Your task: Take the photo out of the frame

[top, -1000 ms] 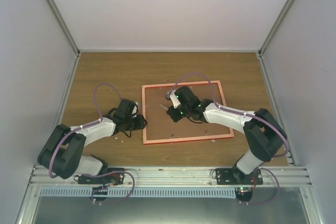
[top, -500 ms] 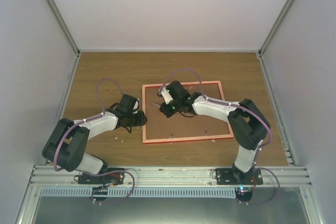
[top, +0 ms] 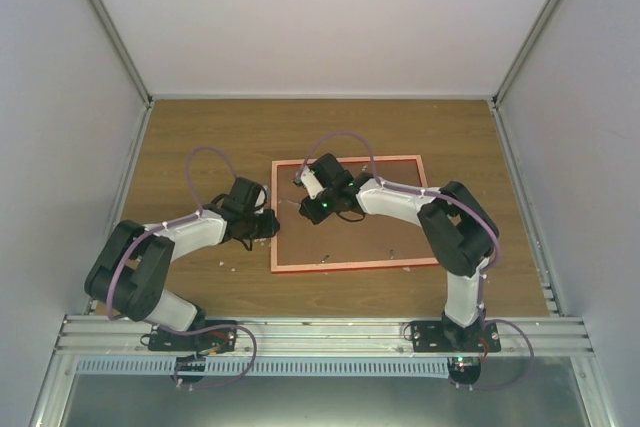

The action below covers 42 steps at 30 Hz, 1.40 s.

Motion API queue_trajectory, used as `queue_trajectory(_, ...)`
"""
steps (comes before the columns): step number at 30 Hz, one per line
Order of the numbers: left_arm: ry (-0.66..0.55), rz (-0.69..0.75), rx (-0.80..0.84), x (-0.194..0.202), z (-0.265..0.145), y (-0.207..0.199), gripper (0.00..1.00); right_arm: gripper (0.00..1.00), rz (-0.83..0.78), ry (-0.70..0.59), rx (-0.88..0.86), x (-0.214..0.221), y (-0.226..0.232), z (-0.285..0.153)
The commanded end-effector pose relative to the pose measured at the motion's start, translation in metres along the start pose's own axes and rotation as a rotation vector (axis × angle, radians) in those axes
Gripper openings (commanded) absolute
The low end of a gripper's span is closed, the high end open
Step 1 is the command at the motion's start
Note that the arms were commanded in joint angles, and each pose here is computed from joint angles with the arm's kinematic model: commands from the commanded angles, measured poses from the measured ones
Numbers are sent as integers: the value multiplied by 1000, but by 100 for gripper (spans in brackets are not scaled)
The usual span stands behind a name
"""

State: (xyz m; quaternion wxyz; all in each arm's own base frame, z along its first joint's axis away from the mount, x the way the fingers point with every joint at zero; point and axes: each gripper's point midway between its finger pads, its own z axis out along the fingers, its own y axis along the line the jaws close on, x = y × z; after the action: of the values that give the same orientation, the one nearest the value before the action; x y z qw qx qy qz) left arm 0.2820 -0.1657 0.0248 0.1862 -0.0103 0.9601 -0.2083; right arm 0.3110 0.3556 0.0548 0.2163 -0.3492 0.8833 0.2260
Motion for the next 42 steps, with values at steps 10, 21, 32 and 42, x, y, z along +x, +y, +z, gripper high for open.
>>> queue_trajectory(10, 21, 7, 7, 9, 7, 4, 17, 1, -16, 39, -43, 2, 8, 9)
queue_trajectory(21, 9, -10, -8, 10, 5, 8, 17, 0, -9, 105, -51, 16, 12, 14)
queue_trajectory(32, -2, -30, -34, 10, 4, 13, 16, 1, -20, 185, -34, 39, 17, 9)
queue_trajectory(42, -4, -41, -50, 11, 4, 17, 16, 1, -16, 234, 8, 55, 12, -3)
